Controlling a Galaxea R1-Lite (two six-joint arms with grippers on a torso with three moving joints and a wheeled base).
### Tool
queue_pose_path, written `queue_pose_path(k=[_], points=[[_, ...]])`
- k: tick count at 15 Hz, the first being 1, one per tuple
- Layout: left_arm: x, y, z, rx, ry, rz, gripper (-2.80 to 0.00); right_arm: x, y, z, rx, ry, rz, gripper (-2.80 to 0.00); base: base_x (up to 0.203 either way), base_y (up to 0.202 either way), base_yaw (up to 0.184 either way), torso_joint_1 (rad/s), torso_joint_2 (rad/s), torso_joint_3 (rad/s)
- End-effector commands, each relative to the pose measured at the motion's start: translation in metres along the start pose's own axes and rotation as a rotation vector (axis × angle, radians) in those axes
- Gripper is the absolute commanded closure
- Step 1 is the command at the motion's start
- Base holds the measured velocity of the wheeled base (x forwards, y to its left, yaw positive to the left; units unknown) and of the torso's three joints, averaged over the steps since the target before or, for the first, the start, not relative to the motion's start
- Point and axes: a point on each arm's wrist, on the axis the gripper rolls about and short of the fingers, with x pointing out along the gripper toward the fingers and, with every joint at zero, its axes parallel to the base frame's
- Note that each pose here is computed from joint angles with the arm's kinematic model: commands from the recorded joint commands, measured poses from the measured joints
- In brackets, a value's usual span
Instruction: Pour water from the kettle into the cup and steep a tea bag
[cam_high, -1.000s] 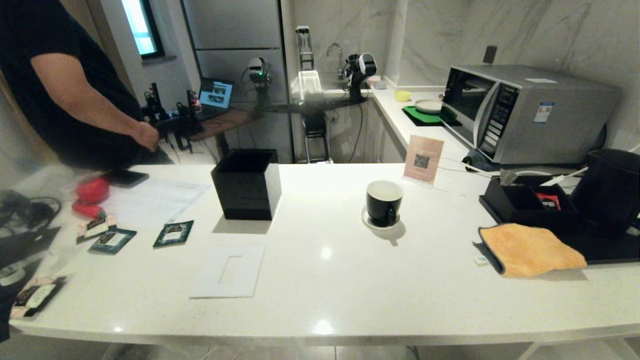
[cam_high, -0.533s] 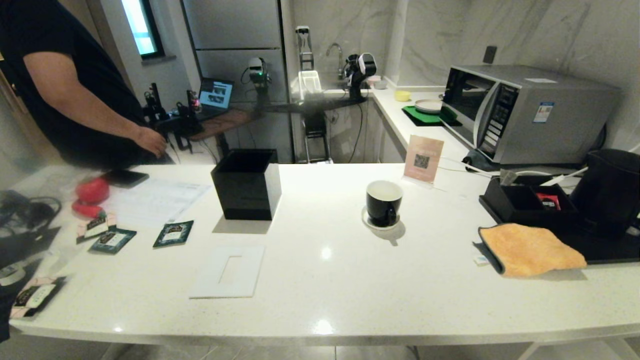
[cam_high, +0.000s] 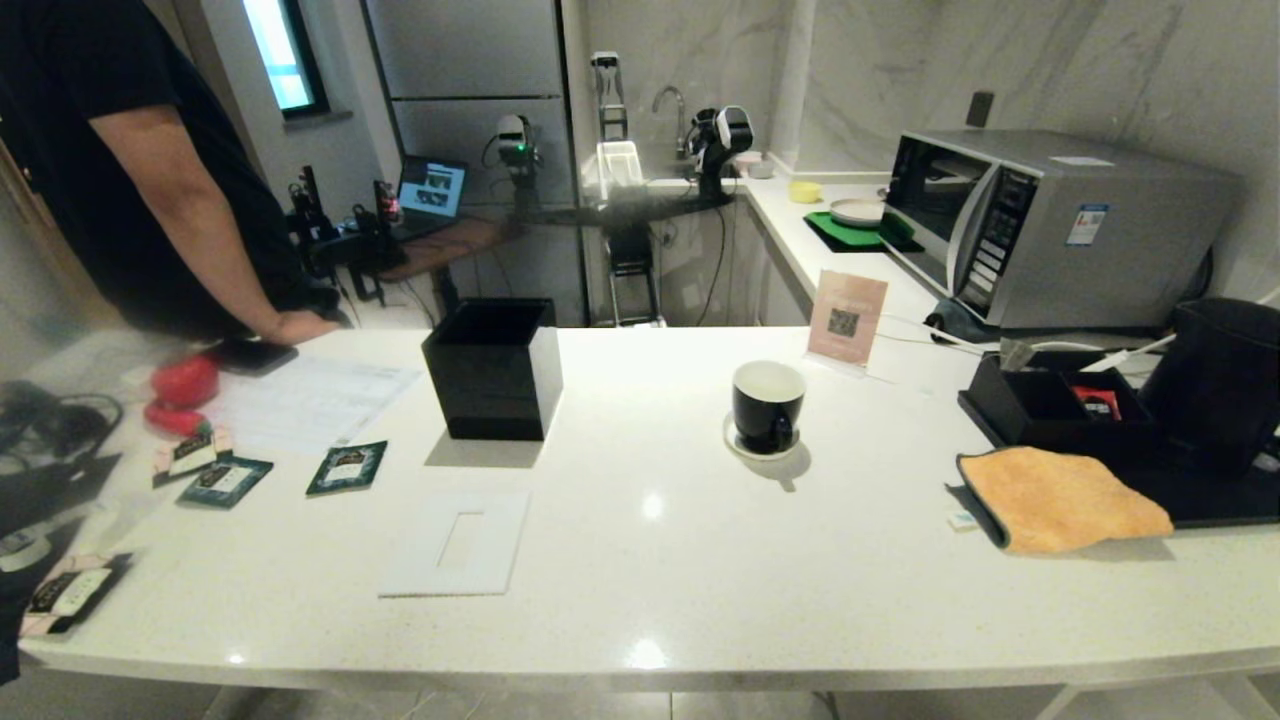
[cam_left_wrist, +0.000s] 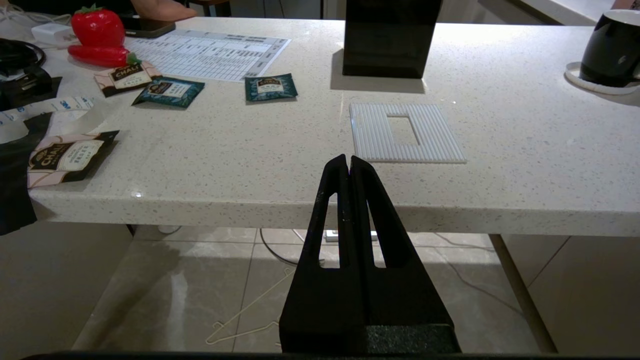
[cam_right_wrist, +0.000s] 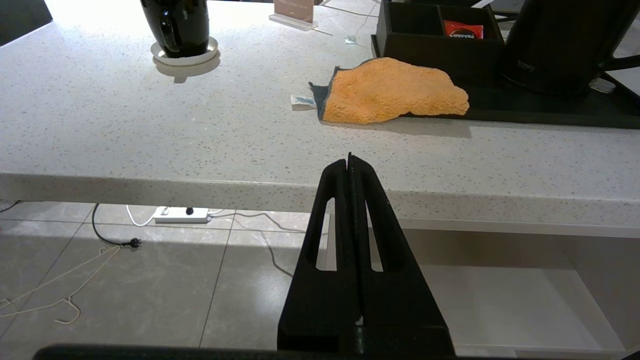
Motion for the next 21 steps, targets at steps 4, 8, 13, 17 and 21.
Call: queue_pose_path(k=[4, 8, 13, 17, 21], points=[[0.0001, 0.0, 0.0001, 0.0, 0.001, 0.001, 0.0, 0.0002, 0.0, 0.0, -0.001, 0.003, 0.001, 0.0, 0.0, 0.0, 0.0, 0.0, 0.0, 0.0], [0.0, 0.0, 0.0, -0.002, 0.0, 0.001, 0.0, 0.0001, 0.0, 0.0, -0.001, 0.002, 0.001, 0.0, 0.0, 0.0, 0.0, 0.0, 0.0, 0.0], [0.0001, 0.0, 0.0, -0.002, 0.001, 0.001, 0.0, 0.0001, 0.0, 0.0001, -0.022, 0.0, 0.001, 0.0, 0.0, 0.0, 0.0, 0.0, 0.0, 0.0], [0.0001, 0.0, 0.0, -0.001, 0.001, 0.001, 0.0, 0.0002, 0.0, 0.0, 0.002, 0.003, 0.0, 0.0, 0.0, 0.0, 0.0, 0.0, 0.0, 0.0], [0.0001, 0.0, 0.0001, 0.0, 0.001, 0.001, 0.0, 0.0001, 0.0, 0.0002, -0.008, 0.0, 0.001, 0.0, 0.0, 0.0, 0.0, 0.0, 0.0, 0.0]])
